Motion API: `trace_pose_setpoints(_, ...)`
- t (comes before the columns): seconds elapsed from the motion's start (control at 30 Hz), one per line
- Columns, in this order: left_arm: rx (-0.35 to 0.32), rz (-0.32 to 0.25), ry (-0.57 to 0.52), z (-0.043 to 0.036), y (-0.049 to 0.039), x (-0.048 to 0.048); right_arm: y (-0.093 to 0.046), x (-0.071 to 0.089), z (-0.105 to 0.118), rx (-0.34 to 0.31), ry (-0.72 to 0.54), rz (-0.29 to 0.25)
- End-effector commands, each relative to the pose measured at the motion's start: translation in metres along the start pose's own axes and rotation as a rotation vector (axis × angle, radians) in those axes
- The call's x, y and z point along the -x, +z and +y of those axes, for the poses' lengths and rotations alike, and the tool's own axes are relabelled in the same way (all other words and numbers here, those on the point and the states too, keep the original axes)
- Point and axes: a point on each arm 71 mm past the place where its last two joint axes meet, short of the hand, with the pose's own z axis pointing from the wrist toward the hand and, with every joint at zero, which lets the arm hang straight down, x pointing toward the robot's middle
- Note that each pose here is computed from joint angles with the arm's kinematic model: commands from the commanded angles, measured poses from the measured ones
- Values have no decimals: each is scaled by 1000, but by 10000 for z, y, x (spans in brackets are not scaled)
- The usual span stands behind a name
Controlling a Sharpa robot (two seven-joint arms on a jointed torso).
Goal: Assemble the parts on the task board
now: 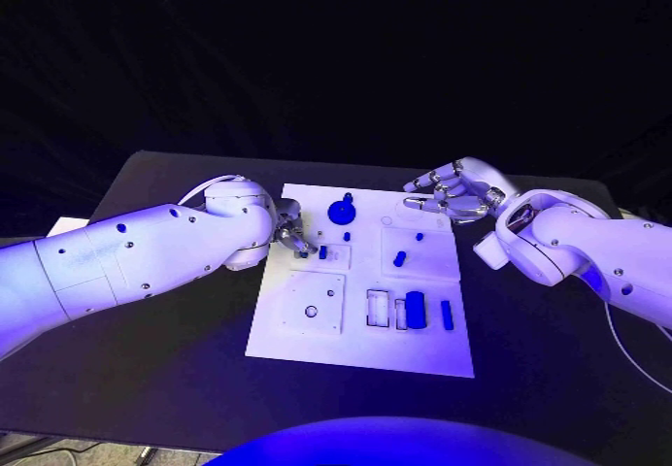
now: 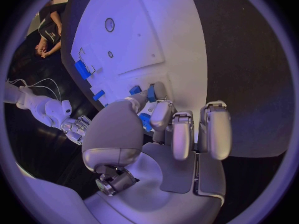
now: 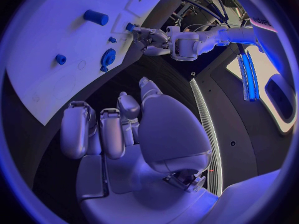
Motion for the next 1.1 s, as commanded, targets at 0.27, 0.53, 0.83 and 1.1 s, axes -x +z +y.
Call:
trace_pose_setpoints(0.27, 30, 45, 41, 49, 28, -111, 2, -21, 7, 10, 1, 16)
trace_pose_setpoints(0.53, 30, 48, 43, 51, 27, -114, 2, -22, 6, 10, 1, 17)
trace_pose_setpoints(0.83, 31, 49, 43, 58, 26, -114, 2, -23, 6, 10, 1, 18)
trace_pose_setpoints(1.1, 33, 44, 38, 61, 29, -109, 2, -24, 7, 11, 1, 18)
